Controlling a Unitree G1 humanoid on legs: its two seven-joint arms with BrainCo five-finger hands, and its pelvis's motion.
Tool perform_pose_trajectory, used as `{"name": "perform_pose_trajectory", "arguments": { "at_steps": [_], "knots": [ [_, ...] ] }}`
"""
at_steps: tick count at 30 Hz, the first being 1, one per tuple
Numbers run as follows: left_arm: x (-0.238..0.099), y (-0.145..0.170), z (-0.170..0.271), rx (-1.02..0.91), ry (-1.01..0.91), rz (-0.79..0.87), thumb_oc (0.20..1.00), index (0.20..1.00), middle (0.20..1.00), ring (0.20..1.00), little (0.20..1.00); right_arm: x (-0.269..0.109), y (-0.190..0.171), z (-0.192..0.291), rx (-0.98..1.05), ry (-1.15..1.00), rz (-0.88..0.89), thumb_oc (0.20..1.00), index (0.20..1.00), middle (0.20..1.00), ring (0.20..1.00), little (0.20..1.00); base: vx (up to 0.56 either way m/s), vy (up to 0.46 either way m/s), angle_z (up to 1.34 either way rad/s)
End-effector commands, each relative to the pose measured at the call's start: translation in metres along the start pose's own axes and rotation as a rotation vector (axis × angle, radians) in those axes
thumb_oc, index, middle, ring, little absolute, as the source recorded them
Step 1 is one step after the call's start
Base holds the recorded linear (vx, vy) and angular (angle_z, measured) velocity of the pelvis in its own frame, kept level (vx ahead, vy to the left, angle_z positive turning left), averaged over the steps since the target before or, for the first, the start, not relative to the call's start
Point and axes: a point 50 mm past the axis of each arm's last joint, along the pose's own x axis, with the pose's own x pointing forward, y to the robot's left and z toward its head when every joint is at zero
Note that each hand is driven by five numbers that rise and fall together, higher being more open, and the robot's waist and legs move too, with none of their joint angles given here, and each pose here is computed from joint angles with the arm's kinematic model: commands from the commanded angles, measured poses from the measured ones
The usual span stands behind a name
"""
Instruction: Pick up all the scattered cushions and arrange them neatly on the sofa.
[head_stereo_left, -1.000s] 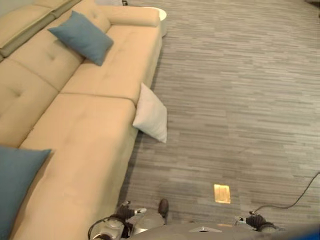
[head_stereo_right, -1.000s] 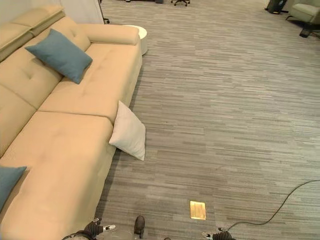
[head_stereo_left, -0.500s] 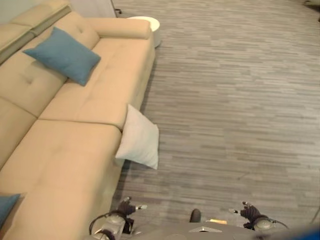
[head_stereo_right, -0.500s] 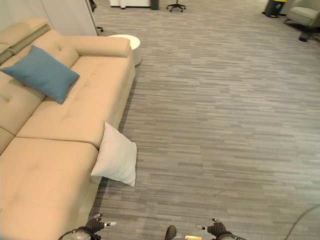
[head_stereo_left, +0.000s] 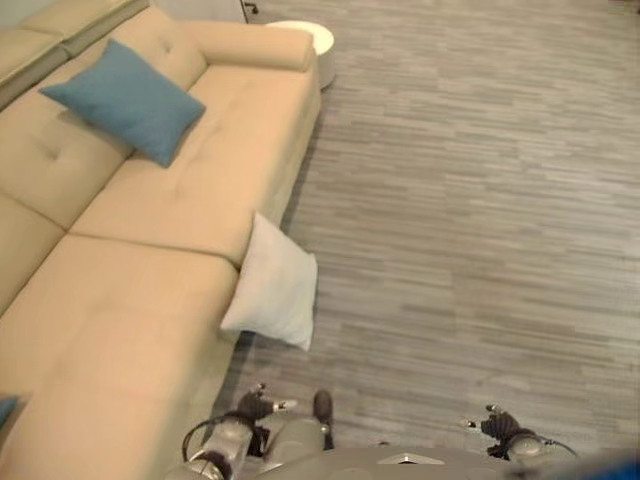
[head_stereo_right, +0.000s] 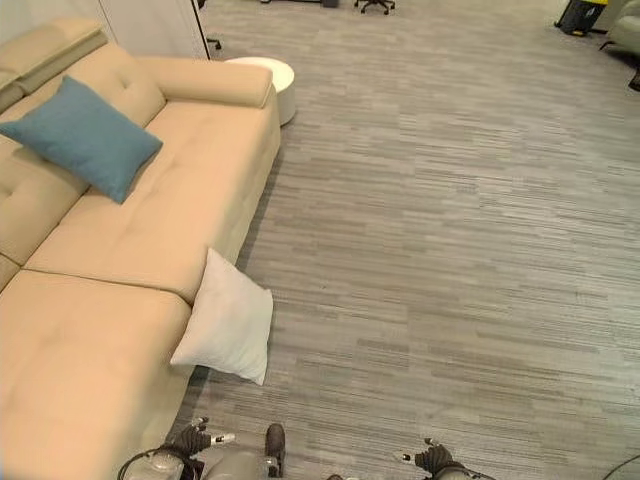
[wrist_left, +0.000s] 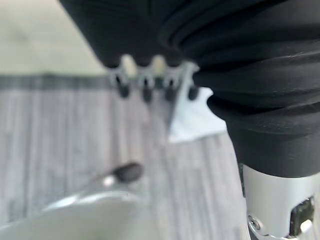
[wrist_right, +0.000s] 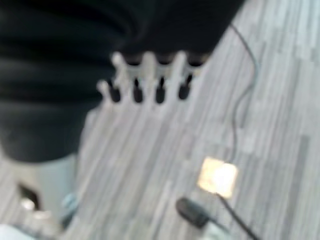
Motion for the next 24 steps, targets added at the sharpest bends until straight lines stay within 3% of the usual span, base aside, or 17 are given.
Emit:
{"name": "perform_pose_trajectory", "arguments": {
  "at_steps": [1, 11, 24],
  "knots": [
    [0.002, -0.005, 0.014, 0.054, -0.046, -0.027, 1.0, 1.0, 1.0, 1.0, 1.0, 0.001, -0.012, 0.009, -0.022, -0.043, -0.028, 1.0, 1.0, 1.0, 1.0, 1.0, 0.17, 0.063, 0.09],
    [0.002, 0.002, 0.012, 0.059, -0.044, -0.003, 1.0, 1.0, 1.0, 1.0, 1.0, 0.002, -0.008, 0.021, -0.035, -0.078, -0.013, 1.0, 1.0, 1.0, 1.0, 1.0, 0.22, -0.133, 0.28],
    [0.001, 0.0, 0.005, 0.066, -0.013, -0.012, 1.0, 1.0, 1.0, 1.0, 1.0, -0.002, -0.012, -0.009, 0.029, 0.005, -0.022, 1.0, 1.0, 1.0, 1.0, 1.0, 0.1, -0.245, 0.62]
  ]
}}
